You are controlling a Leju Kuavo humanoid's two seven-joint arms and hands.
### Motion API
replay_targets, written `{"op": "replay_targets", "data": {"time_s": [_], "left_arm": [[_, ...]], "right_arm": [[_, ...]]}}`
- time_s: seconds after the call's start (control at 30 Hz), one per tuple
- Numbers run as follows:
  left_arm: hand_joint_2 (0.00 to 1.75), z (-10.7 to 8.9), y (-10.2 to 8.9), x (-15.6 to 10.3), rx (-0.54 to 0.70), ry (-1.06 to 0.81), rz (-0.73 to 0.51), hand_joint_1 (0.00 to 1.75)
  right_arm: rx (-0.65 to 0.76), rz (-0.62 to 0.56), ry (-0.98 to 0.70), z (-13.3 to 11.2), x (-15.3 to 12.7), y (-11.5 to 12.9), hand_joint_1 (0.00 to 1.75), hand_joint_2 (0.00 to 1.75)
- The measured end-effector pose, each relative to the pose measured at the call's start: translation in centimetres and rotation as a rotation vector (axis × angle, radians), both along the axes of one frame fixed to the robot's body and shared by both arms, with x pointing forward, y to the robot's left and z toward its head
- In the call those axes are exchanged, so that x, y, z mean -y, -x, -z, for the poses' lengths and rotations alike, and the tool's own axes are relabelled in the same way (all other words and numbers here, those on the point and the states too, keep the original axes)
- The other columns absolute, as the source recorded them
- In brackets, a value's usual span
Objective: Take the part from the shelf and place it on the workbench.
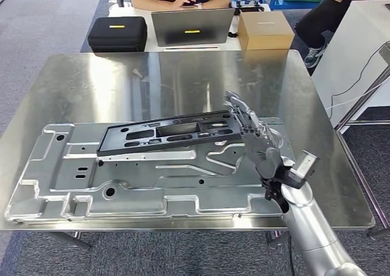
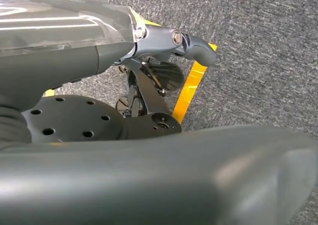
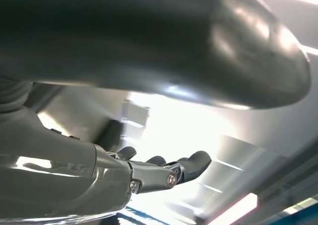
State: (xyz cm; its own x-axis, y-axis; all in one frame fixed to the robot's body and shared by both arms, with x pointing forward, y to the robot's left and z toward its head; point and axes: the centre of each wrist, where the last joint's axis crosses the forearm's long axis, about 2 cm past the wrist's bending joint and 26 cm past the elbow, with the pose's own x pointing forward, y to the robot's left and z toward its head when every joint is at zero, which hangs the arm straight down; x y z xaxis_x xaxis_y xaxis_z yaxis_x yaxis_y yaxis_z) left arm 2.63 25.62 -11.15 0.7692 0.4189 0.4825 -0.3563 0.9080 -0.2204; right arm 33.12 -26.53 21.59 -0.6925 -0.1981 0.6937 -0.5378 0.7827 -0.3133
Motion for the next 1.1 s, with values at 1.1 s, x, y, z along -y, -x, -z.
{"op": "replay_targets", "data": {"time_s": [1.1], "left_arm": [[0.0, 0.0, -0.6, -0.9, -0.025, -0.059, 0.052, 0.0]], "right_arm": [[0.349, 0.006, -0.161, -6.2, 1.0, 5.6, 0.0, 0.0]]}}
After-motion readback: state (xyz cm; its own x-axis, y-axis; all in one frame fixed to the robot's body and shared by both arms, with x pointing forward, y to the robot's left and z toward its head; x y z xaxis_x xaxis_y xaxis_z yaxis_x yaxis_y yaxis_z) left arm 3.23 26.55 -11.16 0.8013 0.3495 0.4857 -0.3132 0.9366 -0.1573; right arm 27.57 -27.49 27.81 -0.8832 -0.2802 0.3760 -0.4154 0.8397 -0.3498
